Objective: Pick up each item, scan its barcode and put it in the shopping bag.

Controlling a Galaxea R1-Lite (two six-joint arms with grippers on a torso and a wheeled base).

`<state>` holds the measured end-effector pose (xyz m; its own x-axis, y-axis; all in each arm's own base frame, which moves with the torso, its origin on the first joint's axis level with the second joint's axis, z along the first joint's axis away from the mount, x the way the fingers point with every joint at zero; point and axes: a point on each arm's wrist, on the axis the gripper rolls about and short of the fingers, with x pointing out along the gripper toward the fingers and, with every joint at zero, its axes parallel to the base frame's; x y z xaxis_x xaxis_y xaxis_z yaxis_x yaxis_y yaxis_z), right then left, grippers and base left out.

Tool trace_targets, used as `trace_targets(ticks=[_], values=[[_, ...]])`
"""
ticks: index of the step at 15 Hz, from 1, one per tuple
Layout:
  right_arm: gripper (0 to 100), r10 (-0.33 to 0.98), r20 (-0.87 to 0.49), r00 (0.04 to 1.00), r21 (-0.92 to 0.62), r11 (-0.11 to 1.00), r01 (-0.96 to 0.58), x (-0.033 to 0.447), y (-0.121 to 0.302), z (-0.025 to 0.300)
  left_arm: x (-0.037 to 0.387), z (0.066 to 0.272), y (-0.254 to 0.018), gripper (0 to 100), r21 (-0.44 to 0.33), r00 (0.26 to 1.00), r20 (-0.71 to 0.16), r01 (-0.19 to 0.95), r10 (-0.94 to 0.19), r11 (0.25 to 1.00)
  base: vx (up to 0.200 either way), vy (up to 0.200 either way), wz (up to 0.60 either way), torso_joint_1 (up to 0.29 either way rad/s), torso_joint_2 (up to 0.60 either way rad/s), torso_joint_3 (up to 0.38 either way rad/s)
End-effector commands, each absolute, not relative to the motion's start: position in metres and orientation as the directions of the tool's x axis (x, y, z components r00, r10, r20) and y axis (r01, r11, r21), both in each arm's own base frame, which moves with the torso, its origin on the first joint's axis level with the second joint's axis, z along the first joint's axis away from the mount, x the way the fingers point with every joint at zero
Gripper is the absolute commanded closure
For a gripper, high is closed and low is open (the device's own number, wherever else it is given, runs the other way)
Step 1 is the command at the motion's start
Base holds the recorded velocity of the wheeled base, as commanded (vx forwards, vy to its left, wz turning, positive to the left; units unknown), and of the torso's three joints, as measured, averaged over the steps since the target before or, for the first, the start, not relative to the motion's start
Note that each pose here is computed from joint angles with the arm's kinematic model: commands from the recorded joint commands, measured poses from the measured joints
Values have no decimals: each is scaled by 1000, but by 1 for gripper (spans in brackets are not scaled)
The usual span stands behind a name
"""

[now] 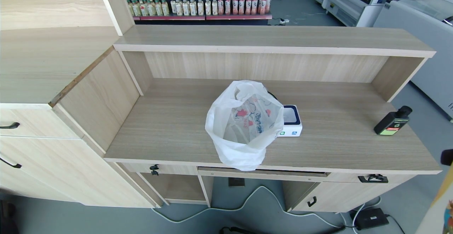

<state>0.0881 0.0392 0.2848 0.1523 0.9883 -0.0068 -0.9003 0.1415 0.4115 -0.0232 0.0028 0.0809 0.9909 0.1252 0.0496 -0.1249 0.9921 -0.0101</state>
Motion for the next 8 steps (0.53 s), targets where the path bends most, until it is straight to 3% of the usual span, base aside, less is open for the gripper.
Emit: trace_targets(ticks=[1, 8], values=[[100, 988, -10, 151, 416, 142, -898, 91, 40, 284, -23, 81, 3, 0, -11, 991, 50, -125, 125, 992, 0, 0, 0, 0, 0, 0], [100, 984, -29, 174, 417, 170, -893, 97, 41, 273, -23, 81, 3, 0, -11, 991, 50, -125, 125, 992, 0, 0, 0, 0, 0, 0]])
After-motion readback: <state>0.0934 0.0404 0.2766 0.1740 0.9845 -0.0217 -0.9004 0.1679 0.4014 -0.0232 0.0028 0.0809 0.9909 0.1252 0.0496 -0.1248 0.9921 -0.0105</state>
